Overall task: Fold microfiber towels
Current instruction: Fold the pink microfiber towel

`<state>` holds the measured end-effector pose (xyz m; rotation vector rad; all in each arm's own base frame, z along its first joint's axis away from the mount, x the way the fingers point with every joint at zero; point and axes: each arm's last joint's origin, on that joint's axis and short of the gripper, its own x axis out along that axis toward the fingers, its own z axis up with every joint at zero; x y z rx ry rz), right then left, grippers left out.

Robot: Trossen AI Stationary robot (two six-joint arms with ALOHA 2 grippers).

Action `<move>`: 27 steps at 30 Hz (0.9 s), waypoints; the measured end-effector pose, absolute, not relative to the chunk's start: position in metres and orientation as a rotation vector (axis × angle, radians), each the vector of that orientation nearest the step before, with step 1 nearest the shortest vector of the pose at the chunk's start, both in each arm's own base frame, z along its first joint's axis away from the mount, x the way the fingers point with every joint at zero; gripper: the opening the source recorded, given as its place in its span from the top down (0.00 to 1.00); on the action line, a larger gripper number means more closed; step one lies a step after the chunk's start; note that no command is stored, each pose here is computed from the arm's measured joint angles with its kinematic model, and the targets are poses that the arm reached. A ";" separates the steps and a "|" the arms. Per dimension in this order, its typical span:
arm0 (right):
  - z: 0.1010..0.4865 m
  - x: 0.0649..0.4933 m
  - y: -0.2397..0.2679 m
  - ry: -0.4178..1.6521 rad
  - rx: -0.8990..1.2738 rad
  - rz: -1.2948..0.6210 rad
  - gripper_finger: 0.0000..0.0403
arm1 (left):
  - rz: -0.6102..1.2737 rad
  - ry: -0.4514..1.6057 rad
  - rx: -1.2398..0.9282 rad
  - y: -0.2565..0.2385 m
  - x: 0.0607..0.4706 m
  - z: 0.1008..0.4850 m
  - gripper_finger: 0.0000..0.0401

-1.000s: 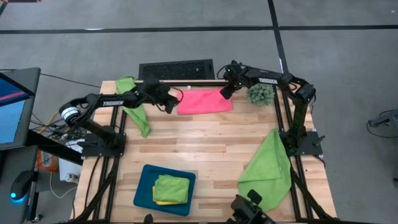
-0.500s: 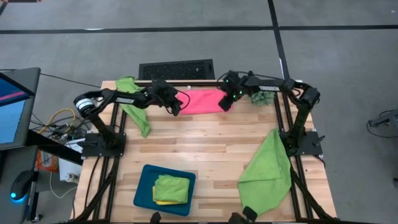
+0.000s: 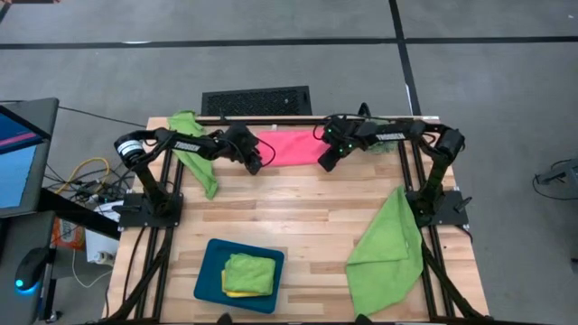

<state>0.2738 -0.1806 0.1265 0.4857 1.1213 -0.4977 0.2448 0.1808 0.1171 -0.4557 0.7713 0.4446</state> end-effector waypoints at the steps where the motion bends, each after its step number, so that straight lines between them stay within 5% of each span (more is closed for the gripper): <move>1: 0.127 0.275 -0.179 1.118 0.497 -0.502 0.82 | 0.443 0.791 -0.461 0.179 0.244 0.116 0.99; 27: 0.122 0.314 -0.016 1.318 0.518 -0.357 0.82 | 0.286 0.950 -0.725 0.068 0.204 0.109 1.00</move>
